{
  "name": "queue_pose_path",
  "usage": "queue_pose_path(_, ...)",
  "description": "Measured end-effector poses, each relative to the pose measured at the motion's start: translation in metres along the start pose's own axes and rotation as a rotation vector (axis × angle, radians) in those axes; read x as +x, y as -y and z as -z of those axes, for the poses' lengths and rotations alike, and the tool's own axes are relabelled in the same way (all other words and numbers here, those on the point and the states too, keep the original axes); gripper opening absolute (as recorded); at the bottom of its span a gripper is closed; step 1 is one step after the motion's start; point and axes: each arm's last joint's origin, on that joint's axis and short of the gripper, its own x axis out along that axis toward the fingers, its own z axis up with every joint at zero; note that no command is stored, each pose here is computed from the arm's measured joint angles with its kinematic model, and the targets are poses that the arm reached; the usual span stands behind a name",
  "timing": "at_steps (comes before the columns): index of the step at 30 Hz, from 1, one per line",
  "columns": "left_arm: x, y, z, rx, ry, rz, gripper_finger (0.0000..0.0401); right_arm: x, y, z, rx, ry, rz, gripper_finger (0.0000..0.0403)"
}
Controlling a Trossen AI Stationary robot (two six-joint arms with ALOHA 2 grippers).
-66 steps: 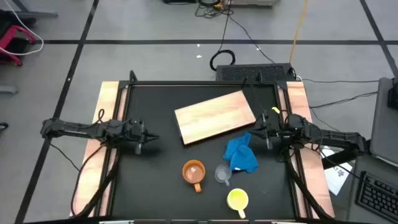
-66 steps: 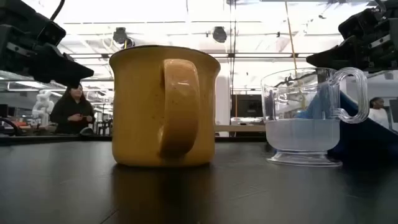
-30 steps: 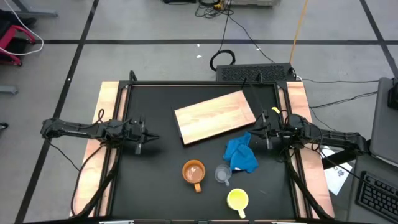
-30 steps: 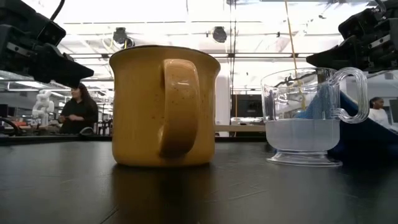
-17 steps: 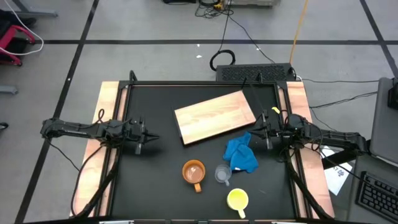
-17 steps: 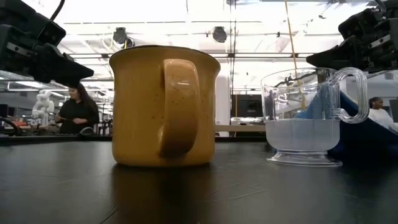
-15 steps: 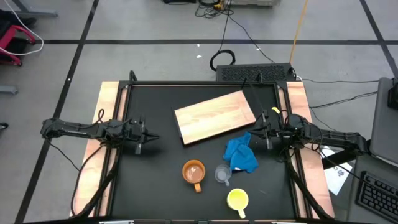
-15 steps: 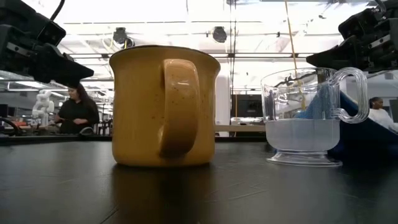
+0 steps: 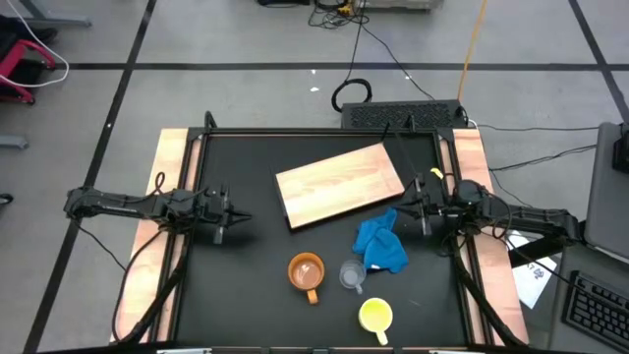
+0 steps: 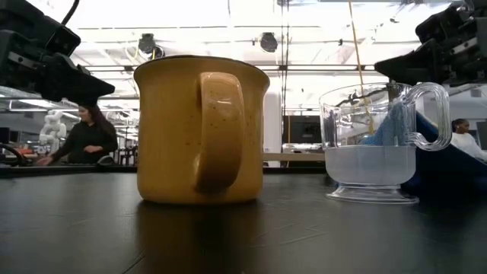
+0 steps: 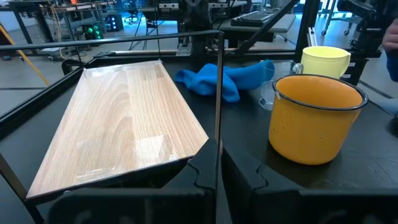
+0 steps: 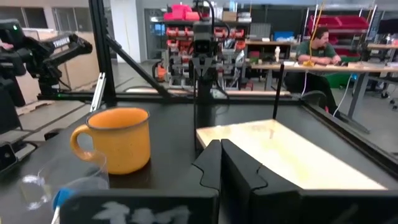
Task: Stack small to large cups/mugs on shelf
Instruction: Put the transparent mug on the shelf
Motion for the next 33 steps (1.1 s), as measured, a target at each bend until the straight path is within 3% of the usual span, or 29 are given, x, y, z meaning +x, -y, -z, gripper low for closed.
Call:
queue_pose_path(16,0.0,0.0,0.0,0.0,0.0,0.0,0.0024,0.0,0.0,-0.001,-0.07,0.008,0.002,0.0)
queue_pose_path(24,0.0,0.0,0.0,0.0,0.002,0.0,0.0024,-0.001,0.0,-0.014,-0.098,0.131,0.007,0.0)
queue_pose_path(27,0.0,0.0,0.0,0.0,0.002,0.0,0.0024,0.001,0.0,-0.009,-0.105,0.048,0.005,0.0)
queue_pose_path(31,0.0,0.0,0.0,0.0,0.003,0.0,0.0024,0.004,0.001,-0.049,-0.137,0.045,0.005,0.0)
queue_pose_path(33,0.0,0.0,0.0,0.0,0.003,0.0,0.0024,0.011,0.003,-0.058,-0.116,-0.043,-0.001,0.0)
